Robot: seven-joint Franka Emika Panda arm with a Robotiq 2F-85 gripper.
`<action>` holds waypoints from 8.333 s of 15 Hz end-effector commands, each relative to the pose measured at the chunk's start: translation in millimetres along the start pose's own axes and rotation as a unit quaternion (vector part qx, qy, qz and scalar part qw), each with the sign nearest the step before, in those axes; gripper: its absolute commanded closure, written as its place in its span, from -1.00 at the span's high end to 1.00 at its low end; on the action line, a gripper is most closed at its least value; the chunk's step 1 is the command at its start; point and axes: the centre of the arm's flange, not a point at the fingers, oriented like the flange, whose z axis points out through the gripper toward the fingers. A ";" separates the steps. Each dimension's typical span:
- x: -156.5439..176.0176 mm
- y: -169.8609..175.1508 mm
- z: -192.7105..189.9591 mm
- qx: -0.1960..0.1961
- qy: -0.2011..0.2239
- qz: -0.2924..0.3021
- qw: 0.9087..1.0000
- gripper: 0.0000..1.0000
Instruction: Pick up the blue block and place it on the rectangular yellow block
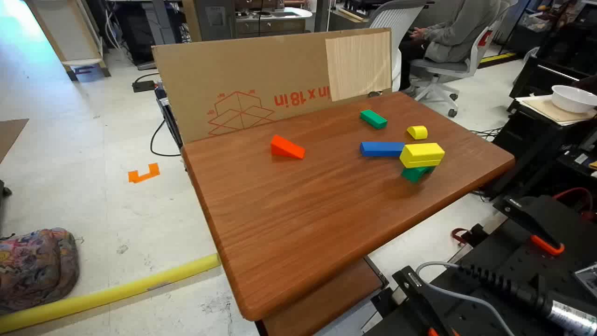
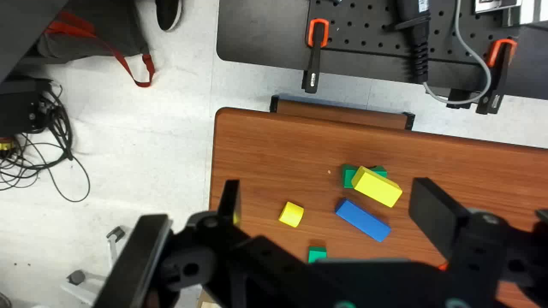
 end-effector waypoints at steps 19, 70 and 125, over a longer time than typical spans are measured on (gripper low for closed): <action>38.4 -8.3 29.5 -0.004 0.021 -0.015 1.000 1.00; 207.2 -114.7 224.9 -0.056 -0.086 -0.348 0.932 -0.82; 99.6 -138.4 186.8 -0.035 0.005 -0.391 0.920 1.00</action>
